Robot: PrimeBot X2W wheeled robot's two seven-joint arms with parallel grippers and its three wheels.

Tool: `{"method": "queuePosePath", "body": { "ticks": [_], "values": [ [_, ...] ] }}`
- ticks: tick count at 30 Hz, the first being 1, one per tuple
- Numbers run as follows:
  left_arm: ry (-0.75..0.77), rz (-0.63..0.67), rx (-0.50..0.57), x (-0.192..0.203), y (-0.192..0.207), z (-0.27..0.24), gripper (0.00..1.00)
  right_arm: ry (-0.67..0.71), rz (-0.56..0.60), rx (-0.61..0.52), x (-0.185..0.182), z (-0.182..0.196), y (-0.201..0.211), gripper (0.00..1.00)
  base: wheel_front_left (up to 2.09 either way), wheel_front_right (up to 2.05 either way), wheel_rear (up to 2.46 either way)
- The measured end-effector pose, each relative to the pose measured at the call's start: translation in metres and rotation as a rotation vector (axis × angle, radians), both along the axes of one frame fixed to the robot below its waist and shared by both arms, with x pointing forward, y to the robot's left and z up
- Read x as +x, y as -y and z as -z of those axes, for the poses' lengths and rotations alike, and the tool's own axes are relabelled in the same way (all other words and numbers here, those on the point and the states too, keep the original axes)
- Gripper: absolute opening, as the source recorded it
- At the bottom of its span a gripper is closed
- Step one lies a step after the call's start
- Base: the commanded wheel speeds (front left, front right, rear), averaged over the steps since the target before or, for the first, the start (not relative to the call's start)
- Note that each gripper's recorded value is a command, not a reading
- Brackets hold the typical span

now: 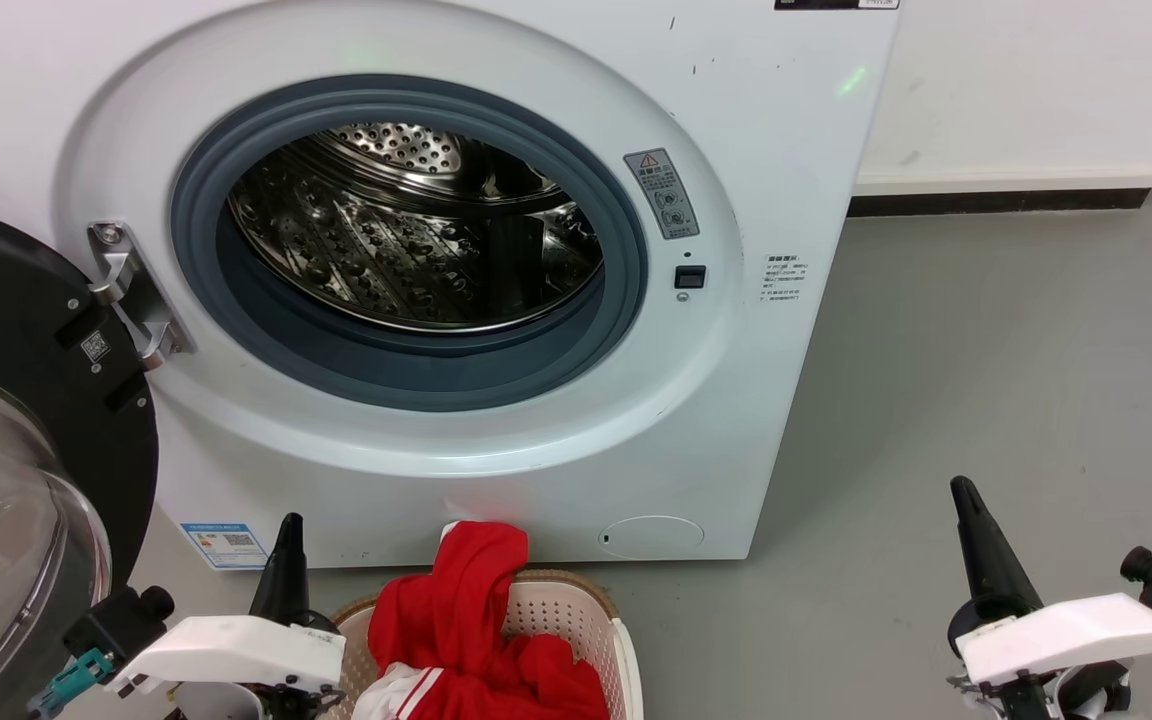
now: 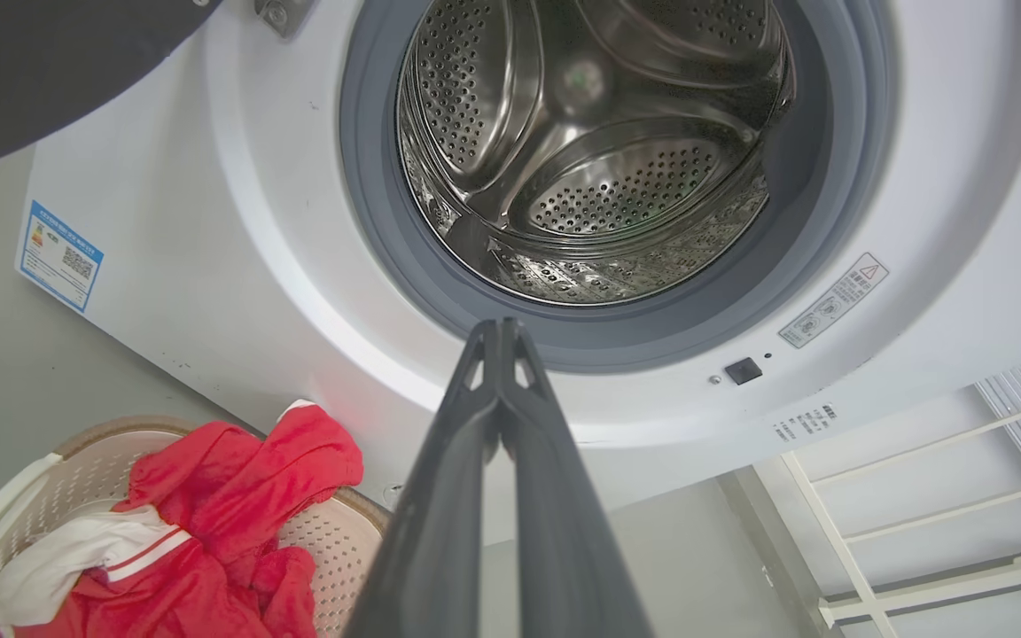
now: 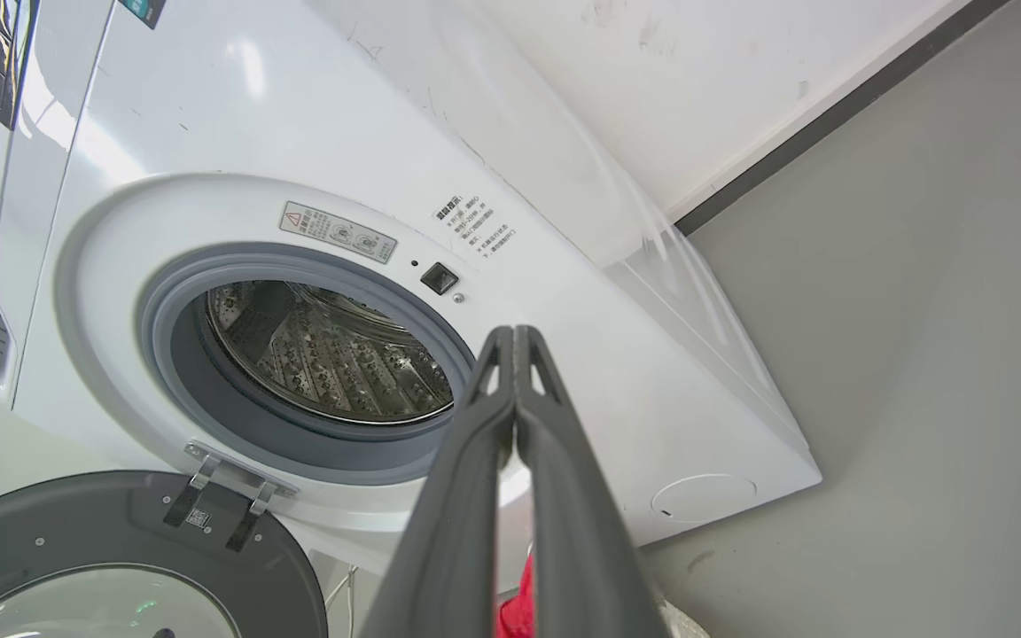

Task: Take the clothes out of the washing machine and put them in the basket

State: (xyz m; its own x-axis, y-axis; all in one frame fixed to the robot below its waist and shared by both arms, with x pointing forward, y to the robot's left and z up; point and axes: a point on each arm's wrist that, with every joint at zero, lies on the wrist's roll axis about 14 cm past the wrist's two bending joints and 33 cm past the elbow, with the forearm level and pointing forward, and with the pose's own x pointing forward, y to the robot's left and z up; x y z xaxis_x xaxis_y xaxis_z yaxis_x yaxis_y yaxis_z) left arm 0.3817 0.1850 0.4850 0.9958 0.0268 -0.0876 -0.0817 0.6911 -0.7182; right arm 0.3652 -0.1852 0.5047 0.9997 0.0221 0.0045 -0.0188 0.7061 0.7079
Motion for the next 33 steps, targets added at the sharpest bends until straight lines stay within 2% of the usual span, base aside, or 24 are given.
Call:
{"method": "queuePosePath", "body": {
  "ticks": [14,33],
  "values": [
    [0.002,-0.011,-0.187,0.0023,-0.0033,-0.0023,0.00,-0.017,0.015,0.189,0.0045,0.0019,0.0053,0.00,0.00,0.00,0.00],
    [0.012,-0.012,-0.379,0.0037,-0.0056,-0.0052,0.00,-0.029,0.023,0.385,0.0095,0.0031,0.0094,0.00,0.00,0.00,0.00]
  ]
}}
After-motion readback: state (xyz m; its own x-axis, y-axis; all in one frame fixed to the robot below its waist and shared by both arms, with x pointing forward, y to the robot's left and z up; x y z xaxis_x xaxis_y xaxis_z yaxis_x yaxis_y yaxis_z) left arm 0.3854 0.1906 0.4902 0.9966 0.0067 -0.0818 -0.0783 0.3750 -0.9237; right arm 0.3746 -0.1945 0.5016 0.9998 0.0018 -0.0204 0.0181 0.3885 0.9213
